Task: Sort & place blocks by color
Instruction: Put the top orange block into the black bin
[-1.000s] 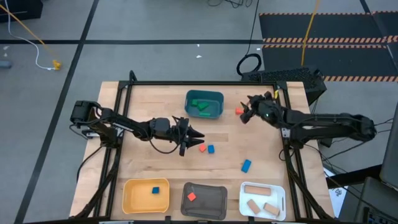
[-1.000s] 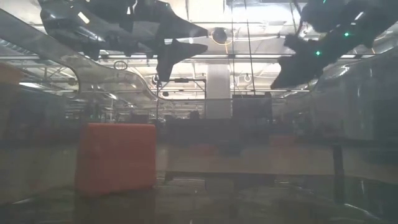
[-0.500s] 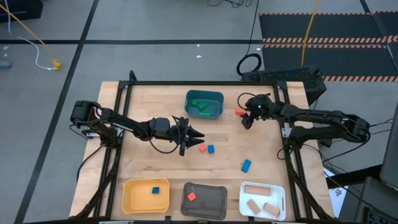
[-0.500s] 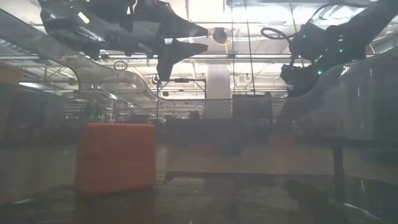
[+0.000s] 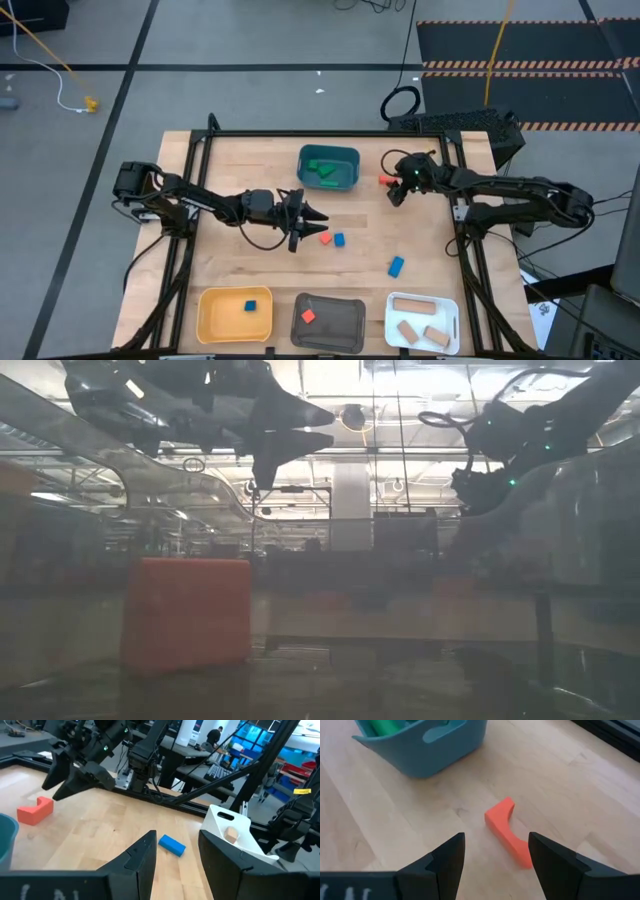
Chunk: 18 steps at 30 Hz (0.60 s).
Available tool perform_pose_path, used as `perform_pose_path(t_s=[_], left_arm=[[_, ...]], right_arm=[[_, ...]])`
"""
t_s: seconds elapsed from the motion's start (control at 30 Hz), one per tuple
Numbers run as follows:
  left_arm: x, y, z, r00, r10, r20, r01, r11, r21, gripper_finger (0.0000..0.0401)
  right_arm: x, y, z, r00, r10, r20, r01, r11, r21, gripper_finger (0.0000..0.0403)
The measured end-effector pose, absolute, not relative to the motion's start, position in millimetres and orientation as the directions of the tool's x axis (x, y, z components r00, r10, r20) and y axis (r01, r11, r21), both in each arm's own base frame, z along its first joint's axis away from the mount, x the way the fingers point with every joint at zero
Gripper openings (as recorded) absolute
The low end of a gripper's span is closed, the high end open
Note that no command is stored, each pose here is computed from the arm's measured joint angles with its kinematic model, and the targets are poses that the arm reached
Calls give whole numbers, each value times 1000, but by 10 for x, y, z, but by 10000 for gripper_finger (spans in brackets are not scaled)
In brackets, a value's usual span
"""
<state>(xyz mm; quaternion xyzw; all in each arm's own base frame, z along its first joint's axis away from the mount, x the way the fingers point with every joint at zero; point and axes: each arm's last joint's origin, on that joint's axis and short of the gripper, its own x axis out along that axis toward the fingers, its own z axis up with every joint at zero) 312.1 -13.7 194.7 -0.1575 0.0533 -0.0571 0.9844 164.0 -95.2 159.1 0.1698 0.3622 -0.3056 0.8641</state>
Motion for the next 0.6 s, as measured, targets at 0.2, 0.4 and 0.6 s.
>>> perform_pose_path(t_s=[0.2, 0.4, 0.6], left_arm=[[3120, -137, 1936, 987, -129, -98, 93, 947, -307, 147], [3117, -137, 1916, 985, -129, -118, 88, 949, -303, 147], [3116, -137, 1909, 984, -129, -125, 86, 949, -303, 147]], right_arm=[[1659, -970, 1577, 599, -456, -658, 700, 698, 152, 212], [1651, -965, 1545, 617, -466, -634, 707, 682, 186, 212], [1616, -947, 1483, 602, -463, -650, 667, 739, 91, 212]])
